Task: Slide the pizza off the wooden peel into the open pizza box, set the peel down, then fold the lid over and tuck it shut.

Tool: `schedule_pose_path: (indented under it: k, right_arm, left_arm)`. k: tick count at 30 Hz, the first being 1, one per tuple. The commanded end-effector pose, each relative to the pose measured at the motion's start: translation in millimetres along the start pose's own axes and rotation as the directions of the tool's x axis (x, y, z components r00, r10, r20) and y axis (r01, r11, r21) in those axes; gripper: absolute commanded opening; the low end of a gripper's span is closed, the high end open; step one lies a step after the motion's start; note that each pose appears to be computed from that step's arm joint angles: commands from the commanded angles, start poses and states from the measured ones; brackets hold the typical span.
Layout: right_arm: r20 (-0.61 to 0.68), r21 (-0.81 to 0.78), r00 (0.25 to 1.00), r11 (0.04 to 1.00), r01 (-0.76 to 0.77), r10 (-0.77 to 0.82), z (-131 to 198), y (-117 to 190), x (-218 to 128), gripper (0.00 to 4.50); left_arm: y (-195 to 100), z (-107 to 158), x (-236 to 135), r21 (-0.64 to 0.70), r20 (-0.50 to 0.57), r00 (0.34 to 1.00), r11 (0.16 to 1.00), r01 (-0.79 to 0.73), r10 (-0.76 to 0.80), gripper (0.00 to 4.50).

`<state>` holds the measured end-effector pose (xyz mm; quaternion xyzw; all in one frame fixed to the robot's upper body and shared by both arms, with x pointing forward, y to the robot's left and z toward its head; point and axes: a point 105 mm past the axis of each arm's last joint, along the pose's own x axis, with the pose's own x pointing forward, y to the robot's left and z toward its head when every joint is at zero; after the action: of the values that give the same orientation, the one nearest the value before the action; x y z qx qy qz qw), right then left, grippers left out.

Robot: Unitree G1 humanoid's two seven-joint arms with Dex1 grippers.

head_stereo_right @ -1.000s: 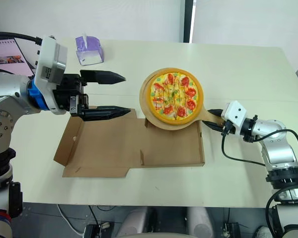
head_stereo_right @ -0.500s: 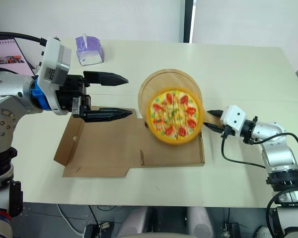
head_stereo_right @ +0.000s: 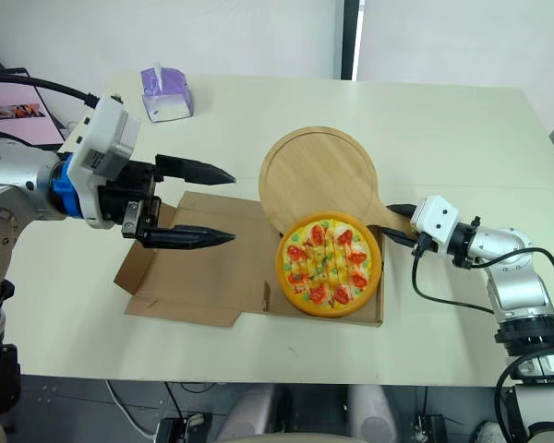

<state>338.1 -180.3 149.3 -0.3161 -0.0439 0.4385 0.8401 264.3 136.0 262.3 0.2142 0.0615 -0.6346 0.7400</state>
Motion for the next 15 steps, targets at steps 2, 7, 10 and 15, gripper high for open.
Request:
schedule_pose_path:
  k: [2,7,10,15]
  right_arm:
    - [0.080,-0.066,0.994,0.995,0.074,-0.068,22,-21,-5,1.61]
    - [0.073,-0.079,0.993,0.992,0.096,-0.091,21,-26,-4,1.61]
    - [0.074,-0.078,0.992,0.991,0.112,-0.106,20,-29,-4,1.61]
    - [0.078,-0.085,0.989,0.988,0.133,-0.126,21,-33,-5,1.61]
  left_arm:
    - [-10,4,0,0.079,-0.044,0.998,0.996,0.051,-0.048,4.50]
    - [-14,1,0,0.096,-0.072,0.994,0.992,0.083,-0.076,4.50]
    - [-15,2,0,0.102,-0.076,0.993,0.990,0.093,-0.085,4.50]
    - [-9,8,-7,0.104,-0.060,0.996,0.992,0.069,-0.063,4.50]
